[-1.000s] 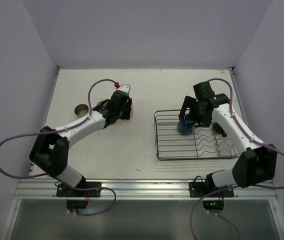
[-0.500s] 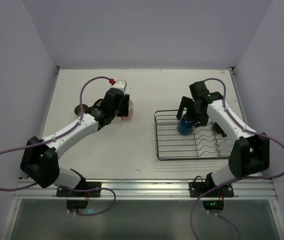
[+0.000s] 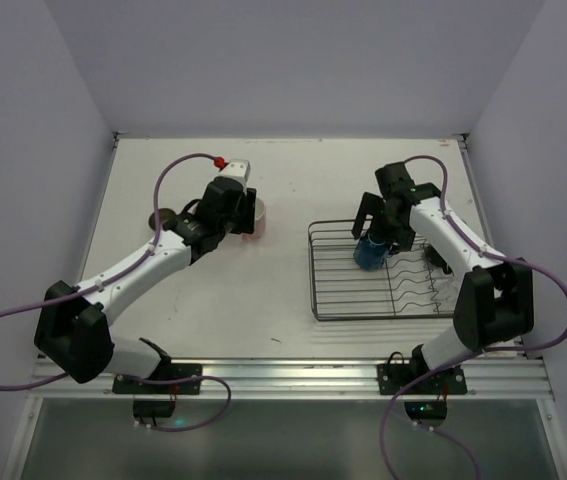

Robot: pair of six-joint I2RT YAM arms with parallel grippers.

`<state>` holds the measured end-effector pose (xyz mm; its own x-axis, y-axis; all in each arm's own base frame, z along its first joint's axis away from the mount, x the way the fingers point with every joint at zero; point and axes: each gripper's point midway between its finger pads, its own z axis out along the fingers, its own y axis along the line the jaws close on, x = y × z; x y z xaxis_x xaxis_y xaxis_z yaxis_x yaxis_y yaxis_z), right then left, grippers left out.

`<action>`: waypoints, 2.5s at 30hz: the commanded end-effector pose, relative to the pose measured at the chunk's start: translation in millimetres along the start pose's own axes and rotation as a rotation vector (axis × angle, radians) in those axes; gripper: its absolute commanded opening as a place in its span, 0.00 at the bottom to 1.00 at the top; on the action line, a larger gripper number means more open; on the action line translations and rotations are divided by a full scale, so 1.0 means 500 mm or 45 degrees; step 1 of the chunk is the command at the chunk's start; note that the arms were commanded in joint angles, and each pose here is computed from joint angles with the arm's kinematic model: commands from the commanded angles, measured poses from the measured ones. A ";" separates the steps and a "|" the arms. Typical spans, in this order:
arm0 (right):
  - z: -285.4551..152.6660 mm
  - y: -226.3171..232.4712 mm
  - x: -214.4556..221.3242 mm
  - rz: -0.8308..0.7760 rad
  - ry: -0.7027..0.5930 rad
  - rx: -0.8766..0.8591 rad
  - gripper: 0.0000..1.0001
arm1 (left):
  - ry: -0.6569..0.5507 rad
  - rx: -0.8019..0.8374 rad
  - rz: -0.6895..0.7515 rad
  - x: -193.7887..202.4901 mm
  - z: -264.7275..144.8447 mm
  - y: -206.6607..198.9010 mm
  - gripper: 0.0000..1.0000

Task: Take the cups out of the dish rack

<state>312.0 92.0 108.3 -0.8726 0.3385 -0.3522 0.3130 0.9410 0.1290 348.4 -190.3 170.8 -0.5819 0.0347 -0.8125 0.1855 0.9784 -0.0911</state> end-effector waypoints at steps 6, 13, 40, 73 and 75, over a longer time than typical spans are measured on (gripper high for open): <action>-0.013 -0.003 -0.023 0.012 -0.074 0.028 0.99 | -0.026 0.010 -0.010 -0.011 -0.013 0.006 0.56; -0.002 -0.009 -0.016 -0.014 -0.058 0.061 0.97 | -0.029 0.001 -0.006 -0.010 -0.017 0.011 0.56; -0.031 0.077 0.037 -0.175 -0.014 0.021 0.22 | -0.019 0.008 -0.012 -0.009 -0.021 0.008 0.56; -0.038 0.073 0.136 -0.875 0.031 -0.117 0.31 | -0.020 0.061 -0.004 -0.009 -0.026 -0.004 0.54; -0.043 0.077 0.137 -0.881 0.028 -0.140 0.31 | -0.019 0.065 -0.004 -0.008 -0.027 -0.005 0.54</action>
<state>255.5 160.6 106.0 -0.8844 -0.3068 -0.3518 -0.3346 0.9421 0.0195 339.8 -192.8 168.7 -0.5972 0.0412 -0.8010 0.2140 0.9707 -0.1096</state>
